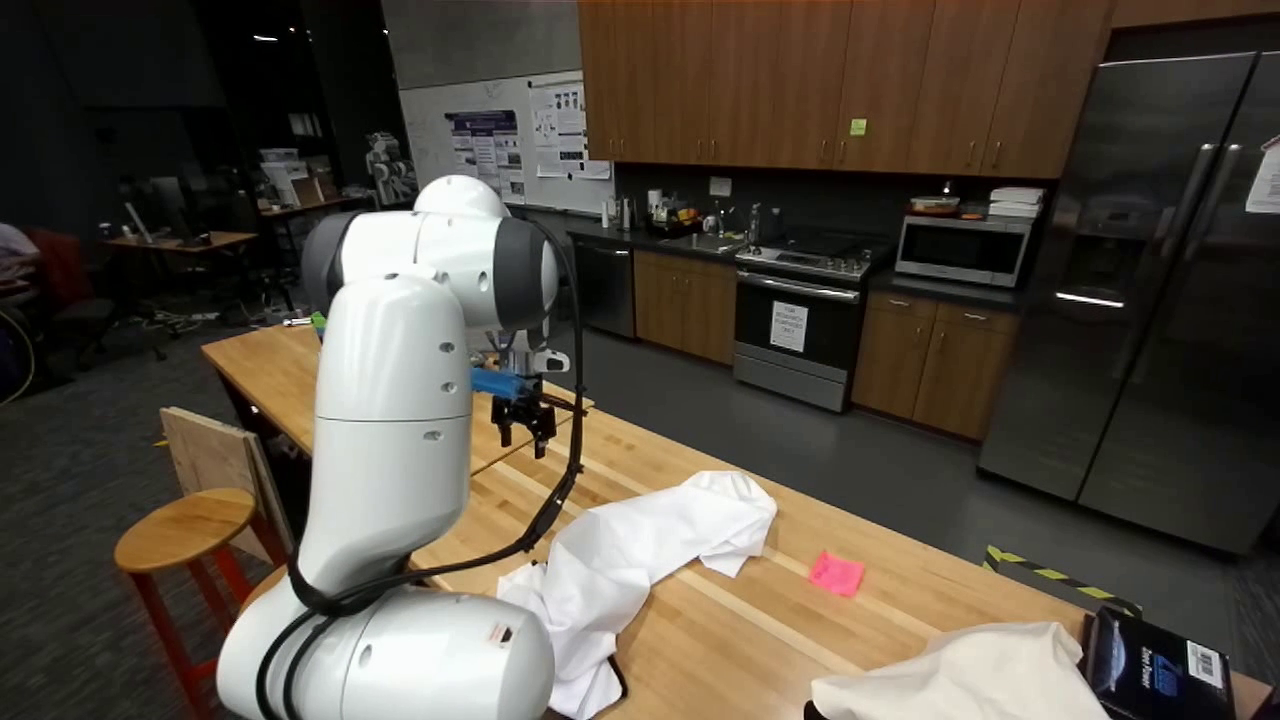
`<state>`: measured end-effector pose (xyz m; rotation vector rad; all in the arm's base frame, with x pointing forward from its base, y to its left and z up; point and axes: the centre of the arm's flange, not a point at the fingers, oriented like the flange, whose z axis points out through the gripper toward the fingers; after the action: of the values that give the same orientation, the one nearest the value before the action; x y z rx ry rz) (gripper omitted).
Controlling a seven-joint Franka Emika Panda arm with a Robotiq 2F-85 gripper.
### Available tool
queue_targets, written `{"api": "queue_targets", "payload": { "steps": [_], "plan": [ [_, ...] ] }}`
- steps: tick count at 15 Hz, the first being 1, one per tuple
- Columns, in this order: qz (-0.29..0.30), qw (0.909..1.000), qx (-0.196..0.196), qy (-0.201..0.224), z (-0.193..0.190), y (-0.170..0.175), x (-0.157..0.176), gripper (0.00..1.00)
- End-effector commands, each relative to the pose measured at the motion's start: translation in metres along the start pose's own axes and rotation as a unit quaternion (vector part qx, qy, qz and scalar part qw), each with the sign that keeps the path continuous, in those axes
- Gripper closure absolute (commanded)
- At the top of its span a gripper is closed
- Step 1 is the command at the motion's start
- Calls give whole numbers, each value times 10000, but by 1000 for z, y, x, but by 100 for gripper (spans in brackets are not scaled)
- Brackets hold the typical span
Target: Fold the white linen
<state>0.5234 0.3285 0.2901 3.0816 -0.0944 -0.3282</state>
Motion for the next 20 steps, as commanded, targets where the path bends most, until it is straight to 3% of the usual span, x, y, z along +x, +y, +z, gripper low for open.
{"api": "queue_targets", "payload": {
  "steps": [1, 6, 10, 14, 19, 20],
  "plan": [
    [-268, 9996, -25, -59, 9, 0, -5, 0],
    [-320, 9994, -51, -88, 14, -1, -5, 0],
    [-1656, 9853, -393, 106, 19, 2, -24, 0],
    [-2732, 9593, -704, 134, 38, 45, -38, 0],
    [-4027, 9096, -1023, -71, 60, 115, -51, 0],
    [-4031, 9083, -1071, -308, 62, 126, -54, 0]
  ]
}}
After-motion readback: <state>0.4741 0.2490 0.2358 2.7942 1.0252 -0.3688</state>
